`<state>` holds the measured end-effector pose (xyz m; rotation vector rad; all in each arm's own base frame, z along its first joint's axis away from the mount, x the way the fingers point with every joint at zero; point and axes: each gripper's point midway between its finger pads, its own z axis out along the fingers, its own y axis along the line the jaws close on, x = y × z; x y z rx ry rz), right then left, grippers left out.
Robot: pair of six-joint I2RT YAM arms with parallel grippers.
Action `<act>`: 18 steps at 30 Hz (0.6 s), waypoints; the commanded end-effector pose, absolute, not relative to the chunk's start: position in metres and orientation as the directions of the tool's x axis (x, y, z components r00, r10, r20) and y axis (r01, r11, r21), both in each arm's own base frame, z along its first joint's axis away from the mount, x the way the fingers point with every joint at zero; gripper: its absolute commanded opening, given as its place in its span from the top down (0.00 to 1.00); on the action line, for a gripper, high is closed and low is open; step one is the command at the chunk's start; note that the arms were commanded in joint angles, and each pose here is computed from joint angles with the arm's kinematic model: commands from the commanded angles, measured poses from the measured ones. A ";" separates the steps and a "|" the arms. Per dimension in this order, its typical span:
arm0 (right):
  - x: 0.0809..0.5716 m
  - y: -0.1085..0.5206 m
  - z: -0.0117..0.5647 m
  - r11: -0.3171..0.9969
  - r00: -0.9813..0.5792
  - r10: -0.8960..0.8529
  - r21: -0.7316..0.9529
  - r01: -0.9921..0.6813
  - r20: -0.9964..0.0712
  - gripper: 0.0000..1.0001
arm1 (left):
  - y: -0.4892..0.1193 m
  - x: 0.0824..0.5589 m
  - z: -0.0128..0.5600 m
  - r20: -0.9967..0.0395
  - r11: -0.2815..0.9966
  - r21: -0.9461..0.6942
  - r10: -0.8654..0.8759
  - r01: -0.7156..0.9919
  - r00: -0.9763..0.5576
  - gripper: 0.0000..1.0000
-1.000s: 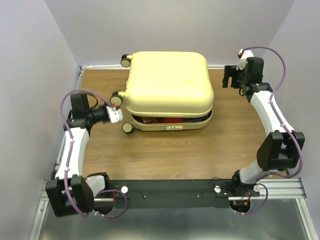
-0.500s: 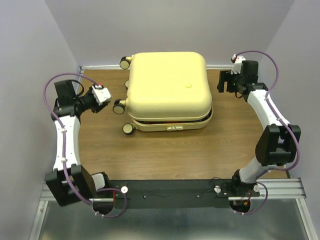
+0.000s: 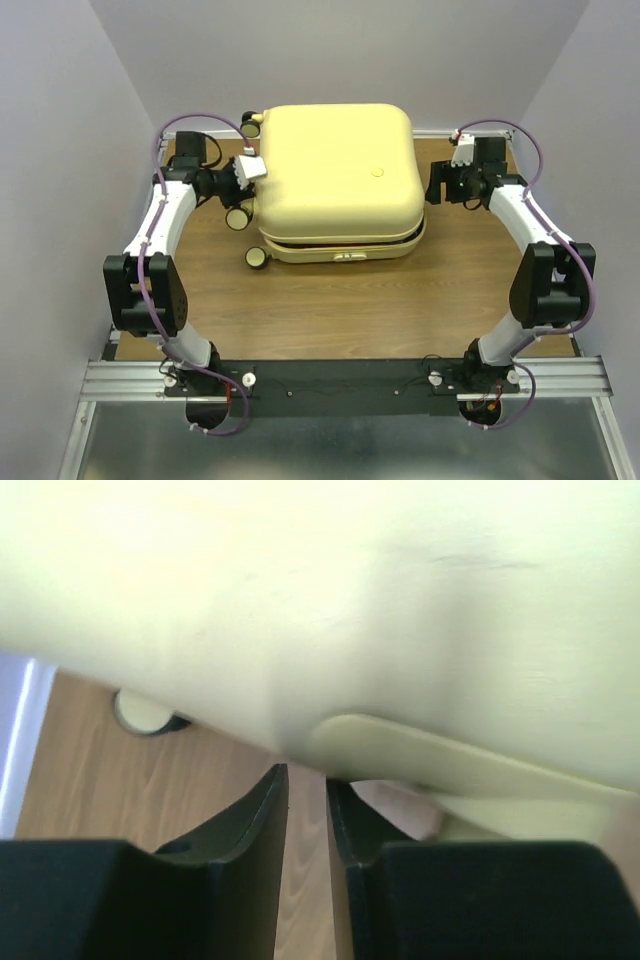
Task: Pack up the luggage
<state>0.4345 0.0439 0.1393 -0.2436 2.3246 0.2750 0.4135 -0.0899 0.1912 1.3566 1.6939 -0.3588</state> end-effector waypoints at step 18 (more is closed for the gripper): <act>0.419 0.010 0.121 0.982 -0.736 -0.050 0.099 -0.158 -0.675 0.36 | -0.084 0.350 0.205 -0.829 0.339 0.168 0.556 0.926 -0.054 0.67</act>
